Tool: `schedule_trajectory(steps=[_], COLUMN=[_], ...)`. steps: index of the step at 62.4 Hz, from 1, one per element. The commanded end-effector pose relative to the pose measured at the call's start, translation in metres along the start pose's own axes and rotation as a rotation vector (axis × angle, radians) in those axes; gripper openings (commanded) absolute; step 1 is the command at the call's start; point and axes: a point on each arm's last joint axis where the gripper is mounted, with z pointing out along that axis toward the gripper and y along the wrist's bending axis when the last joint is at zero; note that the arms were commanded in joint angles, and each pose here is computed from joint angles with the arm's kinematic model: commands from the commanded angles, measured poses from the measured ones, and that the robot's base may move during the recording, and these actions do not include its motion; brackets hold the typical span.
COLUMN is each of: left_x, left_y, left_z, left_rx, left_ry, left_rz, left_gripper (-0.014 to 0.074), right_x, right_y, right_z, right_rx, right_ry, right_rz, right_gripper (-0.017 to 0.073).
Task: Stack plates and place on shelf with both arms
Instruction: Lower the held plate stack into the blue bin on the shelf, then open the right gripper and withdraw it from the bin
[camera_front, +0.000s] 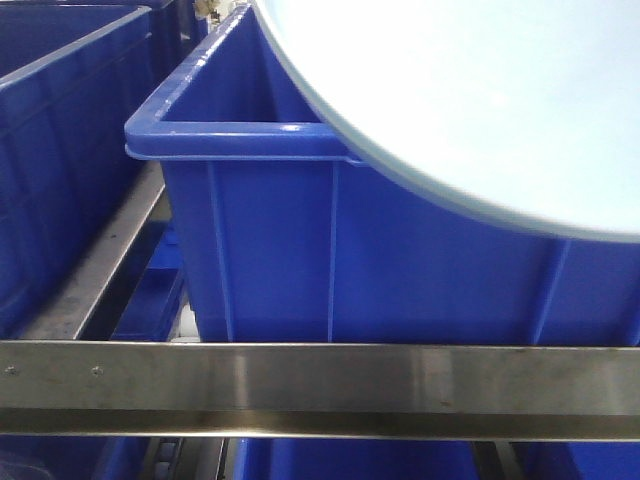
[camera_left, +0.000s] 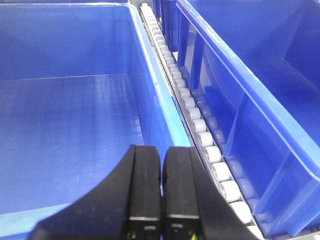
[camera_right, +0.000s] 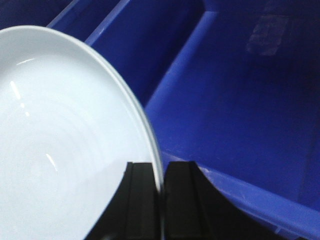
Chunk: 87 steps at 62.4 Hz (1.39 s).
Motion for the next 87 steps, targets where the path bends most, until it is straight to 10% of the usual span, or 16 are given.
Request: schedule_trajectory(steps=[1, 41, 87], left_x=[-0.019, -0.019, -0.019], left_y=[0.0, 0.0, 0.0], left_z=[-0.002, -0.002, -0.002], left_rx=[-0.005, -0.005, -0.005], left_ry=[-0.121, -0.121, -0.121], left_rz=[-0.007, -0.007, -0.007], left_gripper=[0.0084, 0.0084, 0.0084], right_x=[-0.024, -0.132, -0.079], right_y=[0.001, -0.01, -0.063], right_z=[-0.008, 0.079, 0.228], right_rx=[0.021, 0.078, 0.159], right_ry=[-0.175, -0.129, 0.22], right_rz=[0.012, -0.09, -0.141], right_gripper=[0.0056, 0.0056, 0.0059])
